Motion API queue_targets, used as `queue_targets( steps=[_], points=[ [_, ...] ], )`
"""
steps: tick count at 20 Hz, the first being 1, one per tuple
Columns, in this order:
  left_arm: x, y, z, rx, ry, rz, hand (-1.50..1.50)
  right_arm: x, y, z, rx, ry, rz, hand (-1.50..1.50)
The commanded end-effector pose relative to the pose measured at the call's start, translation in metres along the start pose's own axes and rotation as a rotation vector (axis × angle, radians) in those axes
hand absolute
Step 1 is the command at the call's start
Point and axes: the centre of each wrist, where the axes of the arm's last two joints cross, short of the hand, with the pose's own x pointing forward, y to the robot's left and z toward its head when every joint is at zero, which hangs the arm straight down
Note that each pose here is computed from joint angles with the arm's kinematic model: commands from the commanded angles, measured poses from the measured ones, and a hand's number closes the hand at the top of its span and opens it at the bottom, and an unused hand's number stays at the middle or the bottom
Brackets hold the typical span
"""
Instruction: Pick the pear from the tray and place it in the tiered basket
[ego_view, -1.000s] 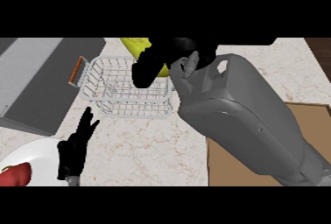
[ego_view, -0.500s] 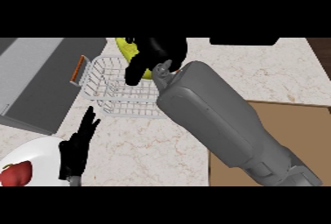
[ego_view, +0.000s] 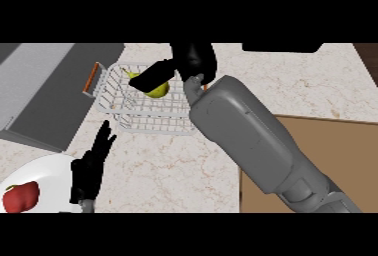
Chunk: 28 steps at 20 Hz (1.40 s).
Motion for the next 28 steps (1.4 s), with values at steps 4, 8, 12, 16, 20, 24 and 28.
queue_targets(
  steps=[4,8,12,16,20,24,28],
  points=[
    [-0.012,0.018,0.005,0.020,0.100,-0.008,0.00,0.011,-0.011,0.003,-0.117,-0.088,-0.252,-1.50],
    [-0.021,0.017,0.017,0.035,0.112,-0.012,0.00,0.003,-0.053,-0.009,-0.332,-0.077,-0.297,-1.50],
    [-0.015,0.003,0.013,0.068,0.116,-0.009,0.00,-0.022,-0.107,-0.006,-0.481,-0.001,-0.298,-1.50],
    [-0.015,0.010,0.022,0.058,0.130,0.003,0.00,-0.046,-0.172,0.014,-0.520,0.055,-0.344,-1.50],
    [-0.017,0.020,0.019,0.083,0.116,-0.002,0.00,-0.069,-0.226,0.056,-0.524,0.032,-0.332,-1.50],
    [-0.020,0.014,0.024,0.103,0.121,0.000,0.00,-0.108,-0.278,0.097,-0.514,0.047,-0.322,-1.50],
    [-0.021,0.023,0.016,0.064,0.115,0.001,0.00,-0.153,-0.311,0.125,-0.448,0.031,-0.334,-1.50]
  ],
)
